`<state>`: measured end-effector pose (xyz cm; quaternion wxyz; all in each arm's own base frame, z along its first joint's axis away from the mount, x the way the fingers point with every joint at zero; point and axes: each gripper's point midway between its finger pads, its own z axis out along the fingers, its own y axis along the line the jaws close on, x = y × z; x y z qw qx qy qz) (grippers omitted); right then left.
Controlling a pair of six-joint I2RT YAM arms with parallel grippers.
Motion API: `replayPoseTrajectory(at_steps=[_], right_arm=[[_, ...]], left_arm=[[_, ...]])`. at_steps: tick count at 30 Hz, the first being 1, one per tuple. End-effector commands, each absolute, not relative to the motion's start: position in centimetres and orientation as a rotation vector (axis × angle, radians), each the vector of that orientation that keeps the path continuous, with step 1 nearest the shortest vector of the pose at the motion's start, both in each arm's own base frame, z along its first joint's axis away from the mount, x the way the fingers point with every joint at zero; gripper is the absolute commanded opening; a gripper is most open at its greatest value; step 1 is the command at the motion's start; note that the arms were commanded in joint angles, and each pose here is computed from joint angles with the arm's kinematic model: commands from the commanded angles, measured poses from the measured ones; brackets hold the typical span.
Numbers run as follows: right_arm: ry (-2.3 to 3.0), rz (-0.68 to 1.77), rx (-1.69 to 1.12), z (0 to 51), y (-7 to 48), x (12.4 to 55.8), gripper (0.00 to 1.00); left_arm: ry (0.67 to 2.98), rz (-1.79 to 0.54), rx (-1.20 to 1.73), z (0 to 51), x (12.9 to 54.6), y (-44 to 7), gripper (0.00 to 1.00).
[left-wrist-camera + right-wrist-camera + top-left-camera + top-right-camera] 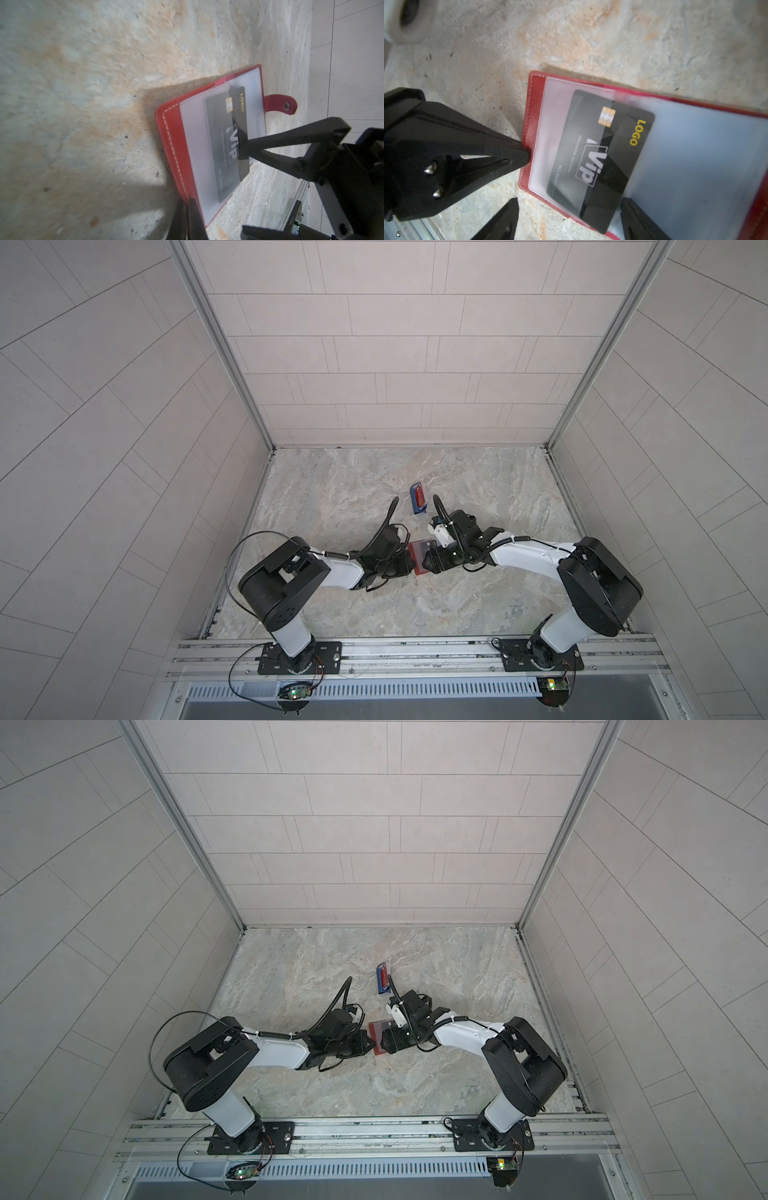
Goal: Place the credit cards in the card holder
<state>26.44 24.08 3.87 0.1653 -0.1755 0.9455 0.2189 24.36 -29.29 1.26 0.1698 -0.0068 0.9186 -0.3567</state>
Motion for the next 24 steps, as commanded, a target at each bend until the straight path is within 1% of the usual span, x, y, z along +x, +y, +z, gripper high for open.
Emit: replayPoseTrajectory(at_steps=[1, 6, 11, 14, 17, 19, 22, 24], right_arm=[[2.705, 0.512, -0.454, 3.4, 22.9, 27.2, 0.78], [2.660, 0.534, -0.461, 5.1, 23.0, 27.2, 0.78], [2.638, 0.382, -0.393, 6.1, 20.9, 28.2, 0.73], [2.661, 0.300, -0.373, 5.9, 20.1, 28.6, 0.64], [2.693, 0.220, -0.362, 5.5, 19.6, 29.1, 0.45], [2.711, 0.174, -0.360, 5.2, 19.3, 29.4, 0.35], [2.730, 0.118, -0.361, 4.6, 19.0, 29.8, 0.27], [2.742, 0.092, -0.362, 4.2, 18.9, 30.0, 0.24]], left_arm=[[2.828, -0.784, -0.040, -3.9, 21.1, -25.8, 0.00], [2.832, -0.770, -0.038, -4.0, 21.1, -25.5, 0.00], [2.829, -0.767, -0.037, -3.9, 21.1, -25.5, 0.00], [2.827, -0.767, -0.034, -3.8, 21.1, -25.5, 0.00], [2.827, -0.766, -0.033, -3.8, 21.2, -25.5, 0.00], [2.828, -0.764, -0.033, -3.8, 21.1, -25.5, 0.00], [2.826, -0.763, -0.029, -3.7, 21.2, -25.5, 0.00], [2.829, -0.760, -0.028, -3.7, 21.2, -25.5, 0.00]])
